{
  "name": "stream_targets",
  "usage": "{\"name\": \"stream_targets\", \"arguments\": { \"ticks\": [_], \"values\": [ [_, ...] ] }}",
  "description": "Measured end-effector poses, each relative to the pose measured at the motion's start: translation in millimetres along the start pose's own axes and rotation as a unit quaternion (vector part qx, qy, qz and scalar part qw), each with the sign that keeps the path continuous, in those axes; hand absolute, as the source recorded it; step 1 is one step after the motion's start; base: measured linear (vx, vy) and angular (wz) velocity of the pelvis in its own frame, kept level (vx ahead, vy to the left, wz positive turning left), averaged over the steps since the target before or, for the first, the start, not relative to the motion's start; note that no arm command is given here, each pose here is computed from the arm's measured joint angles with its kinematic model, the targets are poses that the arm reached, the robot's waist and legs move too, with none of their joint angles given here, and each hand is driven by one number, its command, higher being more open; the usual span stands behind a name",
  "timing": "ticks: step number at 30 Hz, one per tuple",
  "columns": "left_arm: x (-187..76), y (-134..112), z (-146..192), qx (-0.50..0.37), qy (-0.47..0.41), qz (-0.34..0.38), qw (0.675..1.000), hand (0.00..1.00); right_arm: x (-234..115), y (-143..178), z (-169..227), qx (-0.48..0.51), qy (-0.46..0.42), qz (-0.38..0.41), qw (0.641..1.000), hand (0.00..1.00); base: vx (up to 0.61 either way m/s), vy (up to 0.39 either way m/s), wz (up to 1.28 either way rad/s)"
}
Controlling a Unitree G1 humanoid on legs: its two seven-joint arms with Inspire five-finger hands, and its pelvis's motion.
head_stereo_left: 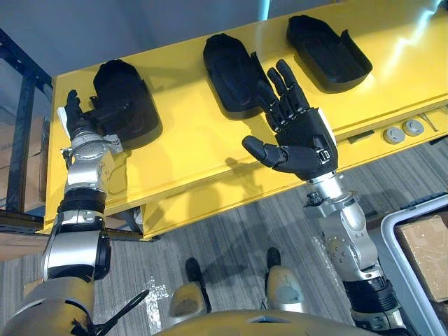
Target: Walk over and take three plastic housings, then place them on the shelf
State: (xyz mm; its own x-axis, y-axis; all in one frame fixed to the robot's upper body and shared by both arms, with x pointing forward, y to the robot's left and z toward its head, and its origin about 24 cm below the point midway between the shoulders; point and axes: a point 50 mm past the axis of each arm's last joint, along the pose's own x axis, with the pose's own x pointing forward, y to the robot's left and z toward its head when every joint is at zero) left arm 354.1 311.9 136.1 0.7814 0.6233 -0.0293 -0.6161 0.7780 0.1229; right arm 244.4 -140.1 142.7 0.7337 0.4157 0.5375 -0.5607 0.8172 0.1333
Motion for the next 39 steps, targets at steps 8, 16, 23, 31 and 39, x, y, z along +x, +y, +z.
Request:
{"name": "stream_targets", "arguments": {
  "ticks": [8,16,23,31,39],
  "values": [
    [-4,-4,20,-0.066,-0.068,-0.034,0.995,1.00,-7,0,-4,0.006,-0.001,-0.010,1.000,1.00,0.01,0.002,0.02],
    [-35,2,86,-0.165,-0.256,-0.085,0.949,1.00,-11,-6,-11,0.006,-0.009,-0.042,0.999,1.00,0.00,-0.002,0.08],
    [-109,49,89,-0.225,-0.434,-0.078,0.869,1.00,-19,-18,-2,-0.076,-0.020,-0.102,0.992,1.00,-0.01,-0.003,0.10],
    [-203,76,13,-0.169,-0.427,0.015,0.888,1.00,-51,-50,21,-0.167,-0.042,-0.245,0.954,1.00,-0.03,-0.012,0.25],
    [-214,67,-13,-0.152,-0.350,-0.005,0.924,1.00,-59,-38,28,-0.133,-0.070,-0.259,0.954,1.00,-0.01,-0.006,0.12]
  ]
}}
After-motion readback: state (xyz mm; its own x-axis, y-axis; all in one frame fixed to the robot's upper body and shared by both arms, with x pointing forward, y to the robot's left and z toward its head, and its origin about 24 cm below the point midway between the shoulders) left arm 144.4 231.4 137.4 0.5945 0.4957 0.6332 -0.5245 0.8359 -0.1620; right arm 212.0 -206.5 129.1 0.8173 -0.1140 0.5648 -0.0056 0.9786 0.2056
